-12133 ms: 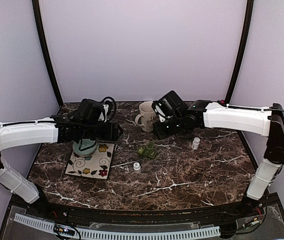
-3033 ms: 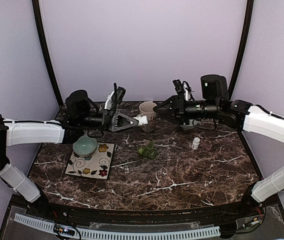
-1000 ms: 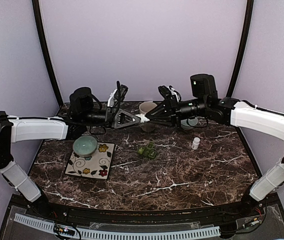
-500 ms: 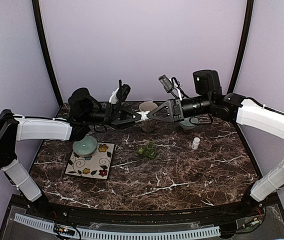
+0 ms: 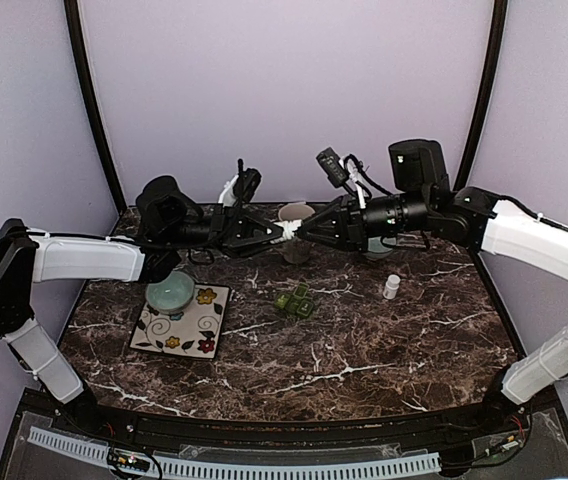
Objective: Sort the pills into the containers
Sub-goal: Unscrew the lid of the pill bottle.
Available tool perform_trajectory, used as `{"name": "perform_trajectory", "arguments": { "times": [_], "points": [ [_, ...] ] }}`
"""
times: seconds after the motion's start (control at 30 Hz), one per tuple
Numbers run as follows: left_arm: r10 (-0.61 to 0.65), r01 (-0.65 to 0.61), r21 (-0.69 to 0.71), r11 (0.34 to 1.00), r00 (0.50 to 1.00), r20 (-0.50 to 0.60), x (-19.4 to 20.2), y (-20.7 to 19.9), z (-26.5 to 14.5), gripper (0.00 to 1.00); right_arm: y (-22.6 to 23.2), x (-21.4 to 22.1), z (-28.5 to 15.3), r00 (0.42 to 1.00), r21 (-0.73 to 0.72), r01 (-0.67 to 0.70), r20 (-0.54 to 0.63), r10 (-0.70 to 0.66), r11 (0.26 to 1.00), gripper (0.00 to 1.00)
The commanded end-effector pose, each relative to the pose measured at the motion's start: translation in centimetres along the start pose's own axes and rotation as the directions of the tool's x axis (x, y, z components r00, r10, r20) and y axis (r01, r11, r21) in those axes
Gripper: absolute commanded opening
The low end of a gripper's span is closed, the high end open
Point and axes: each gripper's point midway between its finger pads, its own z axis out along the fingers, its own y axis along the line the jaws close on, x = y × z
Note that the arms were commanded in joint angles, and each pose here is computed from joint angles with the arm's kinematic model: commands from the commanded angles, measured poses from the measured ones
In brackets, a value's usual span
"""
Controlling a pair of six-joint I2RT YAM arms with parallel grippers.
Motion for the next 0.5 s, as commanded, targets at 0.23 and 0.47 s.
{"name": "perform_trajectory", "arguments": {
  "times": [0.23, 0.47],
  "points": [
    [0.122, -0.119, 0.094, 0.988, 0.992, -0.025, 0.06, -3.58, -0.33, 0.00, -2.94, 2.27, -0.63, 0.996, 0.165, 0.047, -0.084, -0.033, 0.985, 0.05],
    [0.123, -0.119, 0.098, 0.988, 0.992, -0.035, 0.09, -3.48, -0.22, 0.00, -2.48, 1.66, -0.16, 0.997, 0.126, 0.020, -0.082, -0.010, 0.992, 0.28]
  ]
}}
